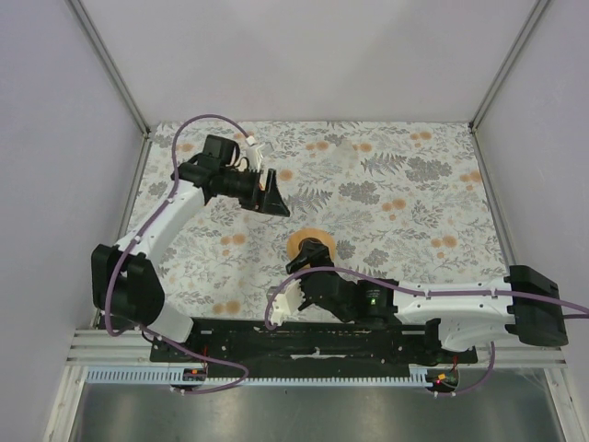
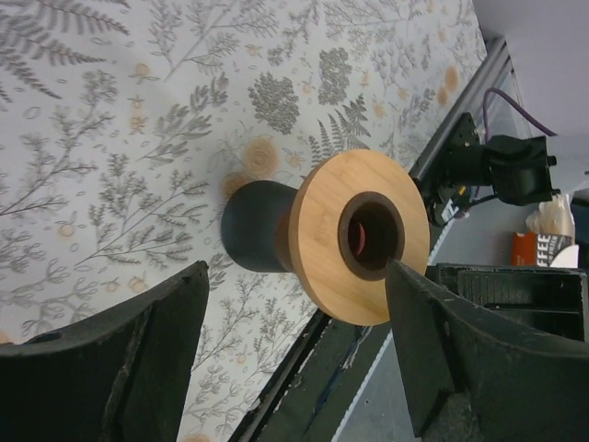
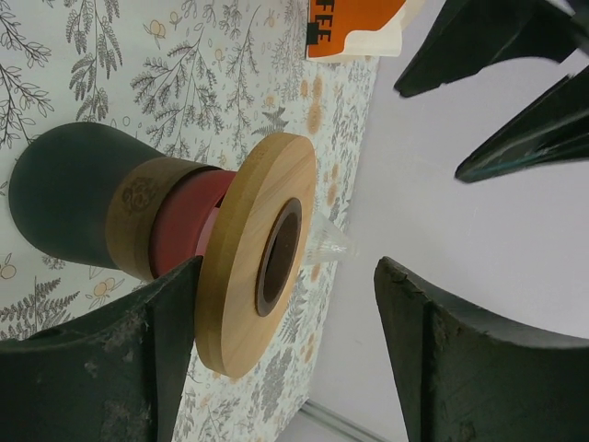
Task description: Place the coffee filter in the dripper
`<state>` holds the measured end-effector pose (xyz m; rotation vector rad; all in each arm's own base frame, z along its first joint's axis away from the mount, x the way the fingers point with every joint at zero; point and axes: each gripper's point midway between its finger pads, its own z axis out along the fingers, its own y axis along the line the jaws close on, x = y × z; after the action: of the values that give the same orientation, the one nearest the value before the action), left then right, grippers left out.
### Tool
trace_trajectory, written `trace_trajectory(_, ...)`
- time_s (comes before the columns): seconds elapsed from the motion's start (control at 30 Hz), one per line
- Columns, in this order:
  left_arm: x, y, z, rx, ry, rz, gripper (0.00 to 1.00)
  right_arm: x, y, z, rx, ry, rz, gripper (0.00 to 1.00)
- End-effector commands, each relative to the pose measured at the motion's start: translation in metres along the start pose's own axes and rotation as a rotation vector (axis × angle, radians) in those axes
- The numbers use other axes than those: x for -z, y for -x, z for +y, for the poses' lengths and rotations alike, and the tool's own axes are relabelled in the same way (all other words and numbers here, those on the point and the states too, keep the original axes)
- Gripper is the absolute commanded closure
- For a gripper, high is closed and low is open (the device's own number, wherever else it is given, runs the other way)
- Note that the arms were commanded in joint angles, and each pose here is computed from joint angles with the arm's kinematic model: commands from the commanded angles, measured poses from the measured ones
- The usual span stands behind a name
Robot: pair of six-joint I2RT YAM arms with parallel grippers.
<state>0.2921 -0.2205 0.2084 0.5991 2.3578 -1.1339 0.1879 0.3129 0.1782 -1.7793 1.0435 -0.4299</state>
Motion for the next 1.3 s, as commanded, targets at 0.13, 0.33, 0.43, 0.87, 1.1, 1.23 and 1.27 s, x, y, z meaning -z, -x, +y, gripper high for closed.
trace_trajectory(0.13, -0.036, -0.03, -0.021, 0.041, -0.123, 0.106, 0.16, 0.005, 0.01, 0.007, -0.018, 0.043, -0.061, 0.17)
trace_trajectory(0.33, -0.048, -0.055, -0.015, 0.089, -0.147, 0.177, 0.17, 0.006, 0.011, 0.009, -0.012, 0.033, -0.076, 0.14)
trace_trajectory(0.43, -0.049, -0.061, -0.028, 0.091, -0.217, 0.207, 0.18, 0.005, 0.009, 0.008, -0.01, 0.027, -0.071, 0.14)
trace_trajectory(0.87, -0.058, -0.081, -0.032, 0.119, -0.252, 0.263, 0.41, 0.004, 0.007, 0.01, 0.009, 0.02, -0.063, 0.11)
trace_trajectory(1.1, -0.059, -0.082, -0.034, 0.143, -0.275, 0.27, 0.76, 0.005, 0.004, 0.005, 0.02, 0.002, -0.048, 0.11)
trace_trajectory(1.23, -0.058, -0.081, -0.035, 0.139, -0.28, 0.268, 0.98, 0.007, 0.004, -0.002, 0.027, -0.006, -0.041, 0.11)
trace_trajectory(1.27, -0.058, -0.081, -0.035, 0.141, -0.284, 0.269, 0.98, 0.008, 0.005, -0.005, 0.027, -0.007, -0.038, 0.1)
